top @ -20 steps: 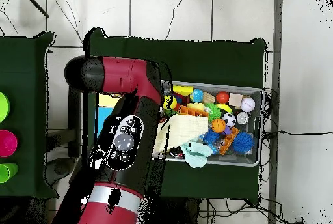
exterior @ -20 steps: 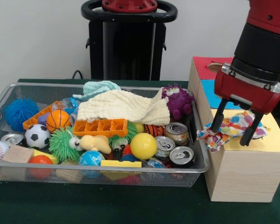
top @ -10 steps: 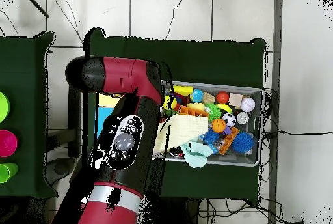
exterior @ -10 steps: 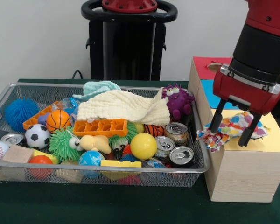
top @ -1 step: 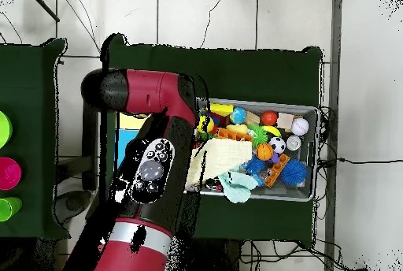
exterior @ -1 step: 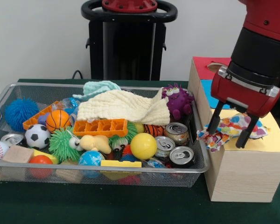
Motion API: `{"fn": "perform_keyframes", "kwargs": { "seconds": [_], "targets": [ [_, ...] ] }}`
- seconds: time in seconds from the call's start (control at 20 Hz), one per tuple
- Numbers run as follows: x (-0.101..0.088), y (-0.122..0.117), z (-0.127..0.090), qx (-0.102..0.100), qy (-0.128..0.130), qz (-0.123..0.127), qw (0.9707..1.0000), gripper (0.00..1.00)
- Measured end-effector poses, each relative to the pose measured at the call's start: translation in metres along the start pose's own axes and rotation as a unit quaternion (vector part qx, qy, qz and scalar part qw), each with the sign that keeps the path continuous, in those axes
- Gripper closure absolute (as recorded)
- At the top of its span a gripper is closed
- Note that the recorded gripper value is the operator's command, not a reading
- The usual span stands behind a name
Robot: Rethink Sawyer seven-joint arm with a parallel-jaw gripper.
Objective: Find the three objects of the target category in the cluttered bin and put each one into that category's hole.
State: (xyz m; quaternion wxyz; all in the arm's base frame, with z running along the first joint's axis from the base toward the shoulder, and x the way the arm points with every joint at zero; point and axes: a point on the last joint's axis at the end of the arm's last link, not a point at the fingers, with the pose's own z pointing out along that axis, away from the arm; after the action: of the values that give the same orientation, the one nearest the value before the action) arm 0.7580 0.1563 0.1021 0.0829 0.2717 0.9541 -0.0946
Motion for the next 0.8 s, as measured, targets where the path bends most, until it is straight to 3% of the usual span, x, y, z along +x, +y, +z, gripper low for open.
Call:
{"fn": "perform_keyframes", "kwargs": {
  "seconds": [0.8],
  "targets": [
    [-0.013,-0.003,0.000,0.003,0.007,0.005,1.0000,0.00]
  ]
}}
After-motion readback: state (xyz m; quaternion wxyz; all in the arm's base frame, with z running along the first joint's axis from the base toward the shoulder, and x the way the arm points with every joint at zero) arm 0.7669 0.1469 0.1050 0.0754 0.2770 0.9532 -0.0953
